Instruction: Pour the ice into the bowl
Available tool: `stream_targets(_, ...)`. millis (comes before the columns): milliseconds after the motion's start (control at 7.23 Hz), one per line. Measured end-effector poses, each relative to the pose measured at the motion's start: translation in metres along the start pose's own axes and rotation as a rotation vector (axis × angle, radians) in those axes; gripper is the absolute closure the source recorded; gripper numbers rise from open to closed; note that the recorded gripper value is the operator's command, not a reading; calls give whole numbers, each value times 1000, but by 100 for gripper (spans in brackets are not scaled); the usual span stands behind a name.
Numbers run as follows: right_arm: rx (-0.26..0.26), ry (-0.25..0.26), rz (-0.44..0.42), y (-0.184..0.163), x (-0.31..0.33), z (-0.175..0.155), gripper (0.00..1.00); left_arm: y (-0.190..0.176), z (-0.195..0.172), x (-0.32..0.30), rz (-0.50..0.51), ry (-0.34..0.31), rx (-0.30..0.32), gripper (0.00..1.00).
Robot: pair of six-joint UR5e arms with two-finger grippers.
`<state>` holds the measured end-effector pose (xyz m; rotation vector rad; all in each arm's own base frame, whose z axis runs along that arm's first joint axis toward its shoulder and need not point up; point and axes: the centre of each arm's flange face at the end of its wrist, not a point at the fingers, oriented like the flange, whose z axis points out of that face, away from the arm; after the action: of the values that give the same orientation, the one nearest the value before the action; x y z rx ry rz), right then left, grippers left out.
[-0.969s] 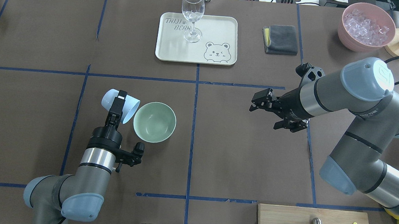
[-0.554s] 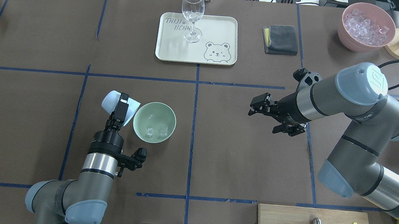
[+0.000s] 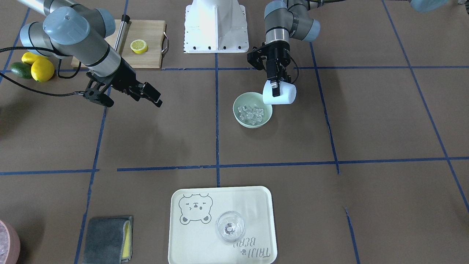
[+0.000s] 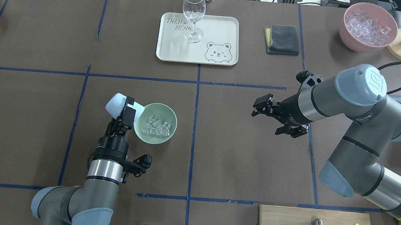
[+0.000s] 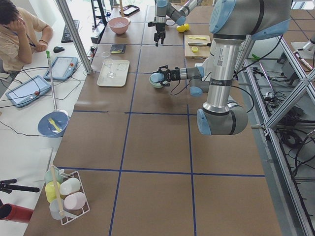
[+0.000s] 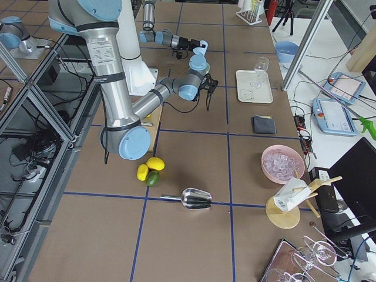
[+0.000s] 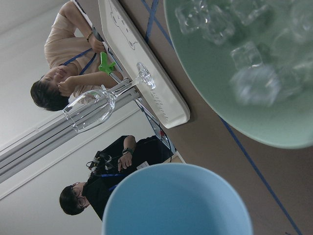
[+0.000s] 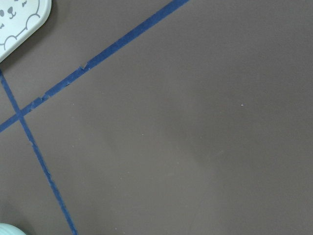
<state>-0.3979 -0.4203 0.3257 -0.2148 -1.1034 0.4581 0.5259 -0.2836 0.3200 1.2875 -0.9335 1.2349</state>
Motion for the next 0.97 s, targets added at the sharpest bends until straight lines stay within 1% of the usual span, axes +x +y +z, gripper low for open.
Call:
stream_targets(138,0,4,0,-1,1,2,0,0,-2,-9,-30,-9,0,100)
stream_targets(277,1,4,0,-1,1,2,0,4,-5,-19,-110,-25,-2,100)
stream_targets(415,2,2,-2,-1,1,2,0,10,-5,-21,-234,-37,-3,100)
stream_targets(554,3,1,-3,-1,0,2,0,19,-5,-13,-411,-33,10,100)
stream_targets(692,4,0,-6,-1,-1,1,0,29,-4,7,-620,-2,36,100)
stream_targets(830,18,-4,-9,-2,-2,1,0,41,-3,30,-831,46,56,100)
stream_targets(969,41,-11,-13,-3,-4,-1,0,52,-2,51,-1047,102,61,100)
